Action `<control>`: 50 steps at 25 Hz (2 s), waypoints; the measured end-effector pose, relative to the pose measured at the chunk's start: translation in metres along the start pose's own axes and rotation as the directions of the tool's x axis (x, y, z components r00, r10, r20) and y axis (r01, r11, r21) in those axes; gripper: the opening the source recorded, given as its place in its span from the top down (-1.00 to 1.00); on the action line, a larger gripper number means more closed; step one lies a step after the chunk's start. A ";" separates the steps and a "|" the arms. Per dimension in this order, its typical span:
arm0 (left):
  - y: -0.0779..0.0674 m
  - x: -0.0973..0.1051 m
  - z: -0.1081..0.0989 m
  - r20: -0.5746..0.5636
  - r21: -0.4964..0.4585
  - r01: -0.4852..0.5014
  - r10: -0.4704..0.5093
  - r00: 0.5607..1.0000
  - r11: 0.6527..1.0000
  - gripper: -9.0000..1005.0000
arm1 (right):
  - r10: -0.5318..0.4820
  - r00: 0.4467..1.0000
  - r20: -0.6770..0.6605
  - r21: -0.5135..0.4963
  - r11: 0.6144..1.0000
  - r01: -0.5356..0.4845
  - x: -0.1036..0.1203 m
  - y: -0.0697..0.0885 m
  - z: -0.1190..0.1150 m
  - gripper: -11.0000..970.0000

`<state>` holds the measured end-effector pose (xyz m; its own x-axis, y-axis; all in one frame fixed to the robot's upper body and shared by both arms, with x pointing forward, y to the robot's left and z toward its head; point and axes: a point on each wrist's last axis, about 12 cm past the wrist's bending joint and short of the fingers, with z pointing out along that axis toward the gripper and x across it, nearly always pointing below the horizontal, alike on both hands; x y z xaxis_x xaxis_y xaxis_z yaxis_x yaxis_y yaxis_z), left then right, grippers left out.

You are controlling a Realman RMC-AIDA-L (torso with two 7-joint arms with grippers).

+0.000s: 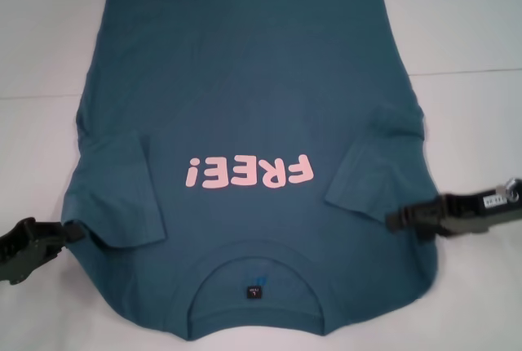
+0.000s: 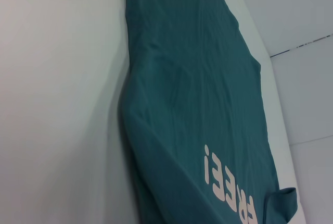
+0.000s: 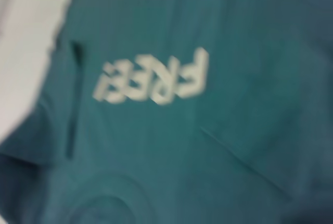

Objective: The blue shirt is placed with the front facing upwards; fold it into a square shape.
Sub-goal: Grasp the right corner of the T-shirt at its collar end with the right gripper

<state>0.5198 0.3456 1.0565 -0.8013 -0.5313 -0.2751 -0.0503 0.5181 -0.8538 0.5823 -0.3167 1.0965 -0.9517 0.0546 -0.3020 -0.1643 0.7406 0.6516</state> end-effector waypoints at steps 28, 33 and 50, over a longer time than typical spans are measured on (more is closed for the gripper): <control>0.003 0.002 -0.001 0.006 -0.008 0.007 -0.007 1.000 1.000 0.89 | 0.073 0.997 -0.039 0.092 0.993 -0.069 0.016 -0.025 -0.036 -0.84; 0.003 0.002 -0.002 0.011 -0.007 0.010 -0.010 1.000 1.000 0.89 | 0.070 0.996 -0.051 0.094 0.993 -0.065 0.017 -0.023 -0.029 -0.83; 0.006 0.003 -0.001 0.017 -0.012 0.014 -0.014 1.000 1.000 0.89 | 0.059 0.998 -0.038 0.051 0.997 -0.057 0.014 -0.011 -0.003 -0.82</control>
<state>0.5167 0.3475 1.0513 -0.7901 -0.5500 -0.2706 -0.0693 0.5188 -0.8521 0.5704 -0.3265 1.0872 -0.9690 0.0727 -0.2362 -0.0962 0.7693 0.6316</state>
